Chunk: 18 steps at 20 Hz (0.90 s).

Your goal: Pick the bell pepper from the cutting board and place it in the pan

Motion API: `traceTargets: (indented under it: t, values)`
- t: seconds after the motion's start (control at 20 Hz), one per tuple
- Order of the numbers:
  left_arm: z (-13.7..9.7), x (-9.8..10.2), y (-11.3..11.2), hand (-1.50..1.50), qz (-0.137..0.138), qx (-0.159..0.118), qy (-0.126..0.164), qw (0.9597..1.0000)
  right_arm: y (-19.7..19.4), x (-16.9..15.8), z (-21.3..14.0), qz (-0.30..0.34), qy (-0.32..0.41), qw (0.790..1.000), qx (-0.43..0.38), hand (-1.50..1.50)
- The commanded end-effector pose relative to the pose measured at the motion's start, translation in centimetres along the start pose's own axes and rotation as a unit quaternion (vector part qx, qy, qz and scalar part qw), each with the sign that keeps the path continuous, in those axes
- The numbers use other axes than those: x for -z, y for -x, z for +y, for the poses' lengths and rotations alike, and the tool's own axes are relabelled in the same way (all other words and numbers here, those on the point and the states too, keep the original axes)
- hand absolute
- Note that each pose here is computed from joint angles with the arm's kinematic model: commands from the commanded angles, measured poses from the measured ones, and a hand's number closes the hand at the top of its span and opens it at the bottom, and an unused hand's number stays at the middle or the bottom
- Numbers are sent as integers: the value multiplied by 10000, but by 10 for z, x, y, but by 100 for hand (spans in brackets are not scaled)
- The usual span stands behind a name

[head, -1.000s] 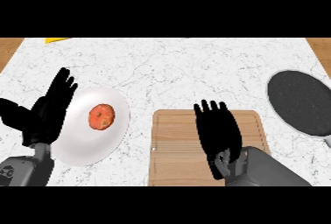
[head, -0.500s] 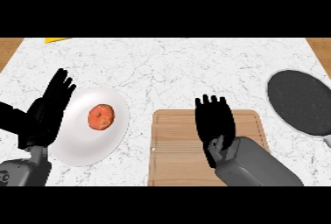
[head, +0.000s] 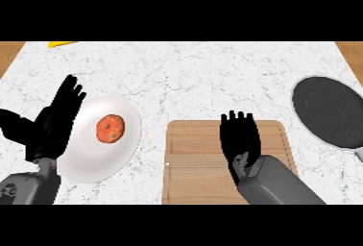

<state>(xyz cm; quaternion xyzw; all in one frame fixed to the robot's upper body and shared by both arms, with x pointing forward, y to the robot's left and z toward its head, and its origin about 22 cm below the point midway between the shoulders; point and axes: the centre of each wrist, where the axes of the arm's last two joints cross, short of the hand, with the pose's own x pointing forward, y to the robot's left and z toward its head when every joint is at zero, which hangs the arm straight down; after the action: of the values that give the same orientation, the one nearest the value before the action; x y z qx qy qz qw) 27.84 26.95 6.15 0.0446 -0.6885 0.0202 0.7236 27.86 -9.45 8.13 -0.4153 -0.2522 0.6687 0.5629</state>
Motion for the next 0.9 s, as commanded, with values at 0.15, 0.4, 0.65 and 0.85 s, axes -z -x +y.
traceTargets:
  t: [0.15, 0.4, 0.65, 0.85]
  values:
    - [-19, -11, 4, 0, 48, -63, -31, 10000, -18, 10, 15, 448, 2, 9988, 185, -150]
    - [7, -6, 5, 0, 48, 75, 35, 10000, -5, 28, 16, 389, -116, 9990, 197, -150]
    - [2, 1, -13, 0, -33, 17, 41, 10000, -12, 18, 40, -113, -27, 9999, 3, 150]
    - [7, 0, 9, 0, -33, 41, -14, 10000, 8, 53, 41, -157, 115, 9997, 113, 150]
